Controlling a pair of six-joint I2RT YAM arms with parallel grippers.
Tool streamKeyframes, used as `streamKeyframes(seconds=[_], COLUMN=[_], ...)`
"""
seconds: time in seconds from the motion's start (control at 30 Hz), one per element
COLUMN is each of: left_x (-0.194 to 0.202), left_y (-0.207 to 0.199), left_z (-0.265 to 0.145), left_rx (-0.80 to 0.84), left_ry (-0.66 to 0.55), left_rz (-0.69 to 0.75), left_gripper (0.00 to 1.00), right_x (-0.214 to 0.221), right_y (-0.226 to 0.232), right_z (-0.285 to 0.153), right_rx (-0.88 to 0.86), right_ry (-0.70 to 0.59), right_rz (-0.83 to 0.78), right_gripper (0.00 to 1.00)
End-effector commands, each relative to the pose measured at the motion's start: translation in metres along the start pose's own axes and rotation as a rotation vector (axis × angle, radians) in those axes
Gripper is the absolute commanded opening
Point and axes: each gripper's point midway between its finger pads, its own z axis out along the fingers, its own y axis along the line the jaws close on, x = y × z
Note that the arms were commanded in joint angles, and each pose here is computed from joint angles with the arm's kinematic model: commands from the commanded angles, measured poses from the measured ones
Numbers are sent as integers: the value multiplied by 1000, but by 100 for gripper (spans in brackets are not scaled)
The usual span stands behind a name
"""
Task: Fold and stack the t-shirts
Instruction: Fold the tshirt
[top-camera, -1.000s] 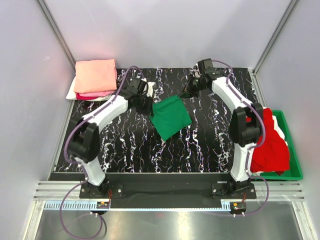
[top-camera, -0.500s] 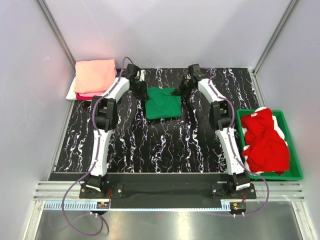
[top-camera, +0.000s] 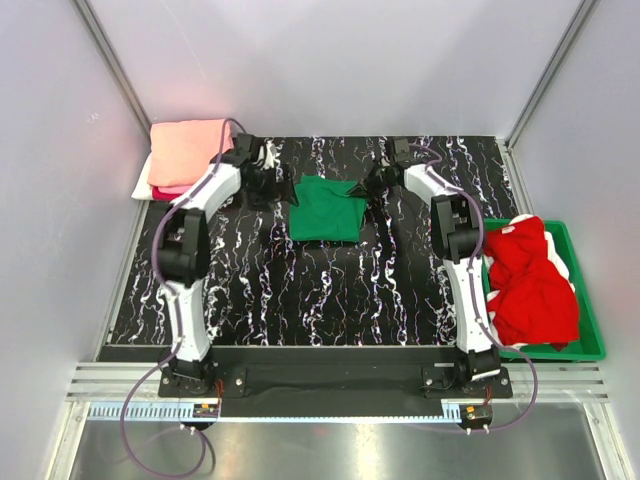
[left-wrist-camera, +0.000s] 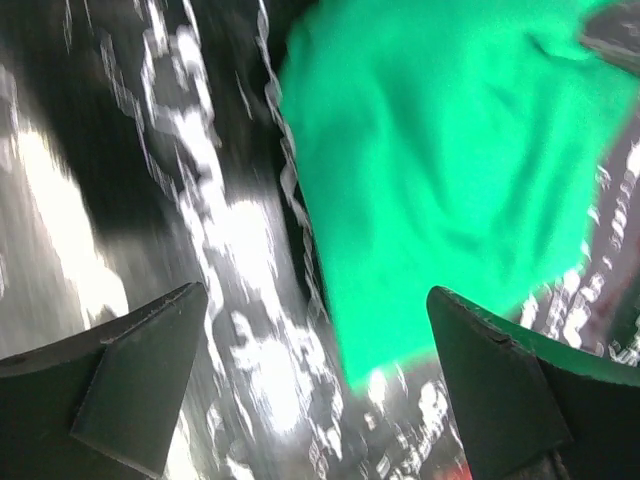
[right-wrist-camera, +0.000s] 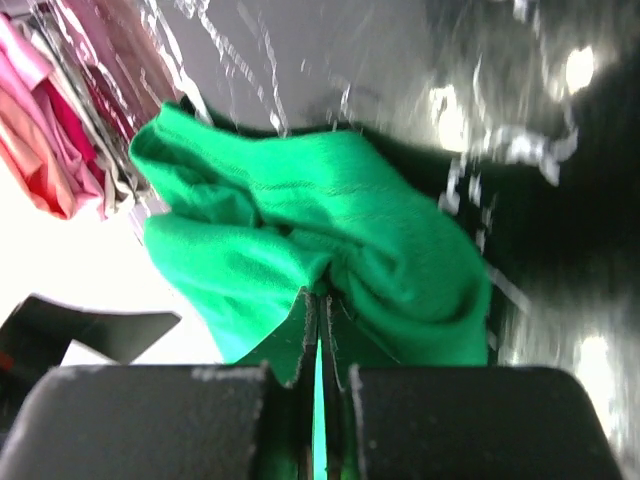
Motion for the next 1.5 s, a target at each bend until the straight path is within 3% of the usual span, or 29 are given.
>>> streamKeyframes(seconds=[0.0,0.1,0.23,0.4,0.53,0.63,0.77,0.8,0.9,1.17,1.33,1.47], left_x=[-9,3,42,61,70,67,57,56,43,23,24,29], left_y=[-29,-38,-33,-32,-25,-27,-46,-53,-69,-90,-87,-82], left_z=[-48,-50,-21,-1,1,4,14,17,22,21,22,29], left_rx=[36,89,158,199,181,194,268,281,313,358,340,339], left_ry=[-166,-205,-128,-99,-91,-105,-120,-121,-134,-166,-176,-177], left_rz=[24,16,-46,-71,-63,-61,-51,-37,-18,11,24,22], left_gripper=[99,99,99,98,98,98,98,98,98,98,98,98], right_x=[-10,-6,-2,-13,-31,-44,-56,-53,-61,-75,-78,-73], right_y=[58,86,100,92,55,1,-64,-81,-82,-32,30,91], right_z=[-50,-86,-103,-126,-151,-157,-133,-115,-97,-115,-155,-179], right_rx=[-97,-131,-151,-99,17,119,134,132,79,-31,-177,-391], right_ry=[-85,-129,-137,-196,-320,-433,-409,-351,-297,-295,-326,-295], right_rz=[-108,-155,-185,-176,-102,13,154,182,165,8,-137,-274], right_gripper=[0,0,0,0,0,0,0,0,0,0,0,0])
